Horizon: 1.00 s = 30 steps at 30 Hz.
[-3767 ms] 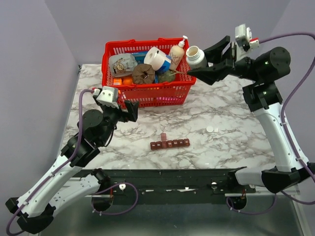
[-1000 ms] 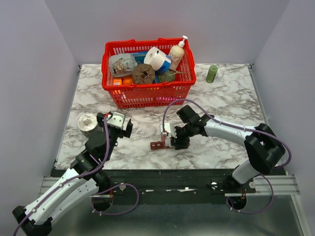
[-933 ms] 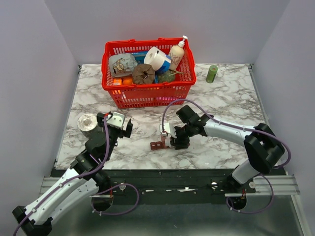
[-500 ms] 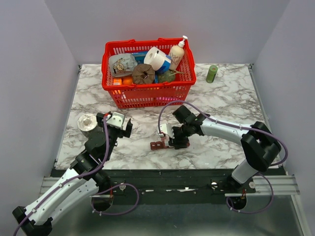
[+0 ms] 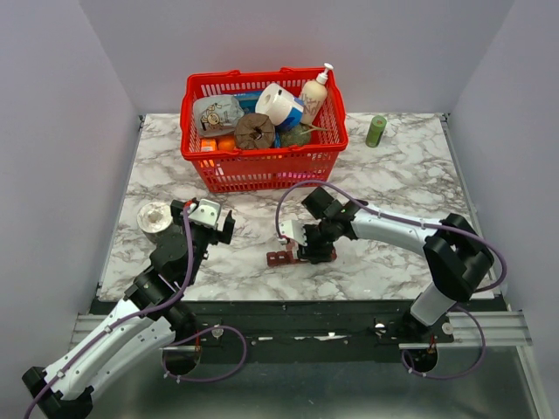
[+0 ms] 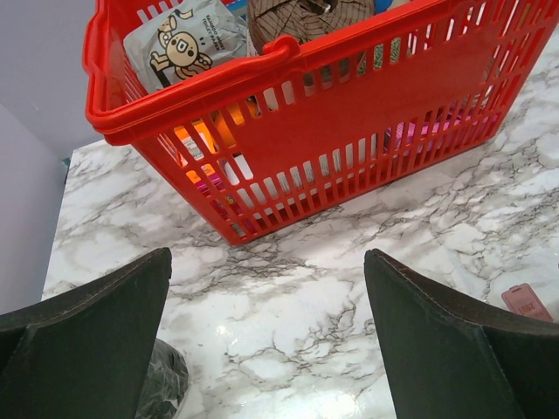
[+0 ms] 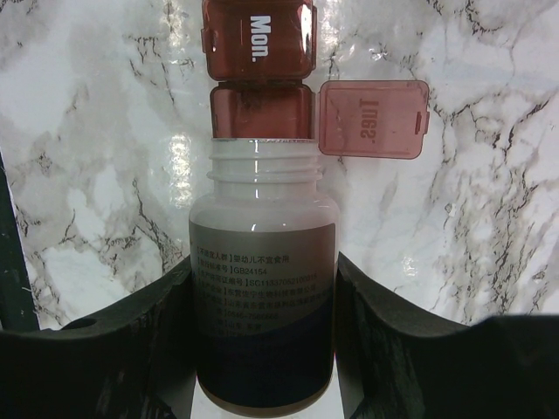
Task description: Sort the pills into containers
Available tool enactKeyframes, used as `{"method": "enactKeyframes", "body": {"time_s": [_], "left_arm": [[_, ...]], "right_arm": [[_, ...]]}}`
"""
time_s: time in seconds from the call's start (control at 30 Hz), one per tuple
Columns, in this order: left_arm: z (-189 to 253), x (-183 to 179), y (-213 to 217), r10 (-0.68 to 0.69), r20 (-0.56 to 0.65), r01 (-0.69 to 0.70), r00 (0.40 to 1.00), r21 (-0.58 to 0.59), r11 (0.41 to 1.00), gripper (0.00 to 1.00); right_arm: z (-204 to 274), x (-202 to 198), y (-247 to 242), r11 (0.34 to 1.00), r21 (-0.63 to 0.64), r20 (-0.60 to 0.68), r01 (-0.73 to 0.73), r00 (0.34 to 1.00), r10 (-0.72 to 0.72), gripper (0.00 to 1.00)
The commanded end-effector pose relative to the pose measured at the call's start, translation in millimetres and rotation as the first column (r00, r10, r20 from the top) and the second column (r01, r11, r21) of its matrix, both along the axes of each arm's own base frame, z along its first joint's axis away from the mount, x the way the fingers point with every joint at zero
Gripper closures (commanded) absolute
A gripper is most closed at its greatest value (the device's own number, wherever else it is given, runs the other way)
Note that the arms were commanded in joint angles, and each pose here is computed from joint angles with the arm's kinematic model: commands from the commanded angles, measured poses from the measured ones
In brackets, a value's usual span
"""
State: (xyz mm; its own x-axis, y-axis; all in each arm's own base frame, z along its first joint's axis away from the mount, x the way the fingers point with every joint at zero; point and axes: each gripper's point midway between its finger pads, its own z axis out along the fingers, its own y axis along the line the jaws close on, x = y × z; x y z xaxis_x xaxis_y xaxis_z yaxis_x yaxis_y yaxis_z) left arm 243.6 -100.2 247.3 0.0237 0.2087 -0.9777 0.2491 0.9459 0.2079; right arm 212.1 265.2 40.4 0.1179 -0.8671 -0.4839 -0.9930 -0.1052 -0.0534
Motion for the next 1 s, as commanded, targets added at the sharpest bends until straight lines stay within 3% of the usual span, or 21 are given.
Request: {"method": "enactKeyframes", "body": {"time_s": [0.0, 0.97], "left_arm": [[3.7, -0.4, 0.8, -0.005, 0.021, 0.005, 1.0, -0.004, 1.0, 0.01], [5.5, -1.1, 3.3, 0.001, 0.027, -0.001, 1.0, -0.008, 1.0, 0.01]], "right_arm": [[0.0, 0.2, -0.8, 0.999, -0.048, 0.005, 0.009, 1.0, -0.009, 0.88], [0.4, 0.7, -3.1, 0.985, -0.172, 0.058, 0.003, 0.998, 0.007, 0.88]]}}
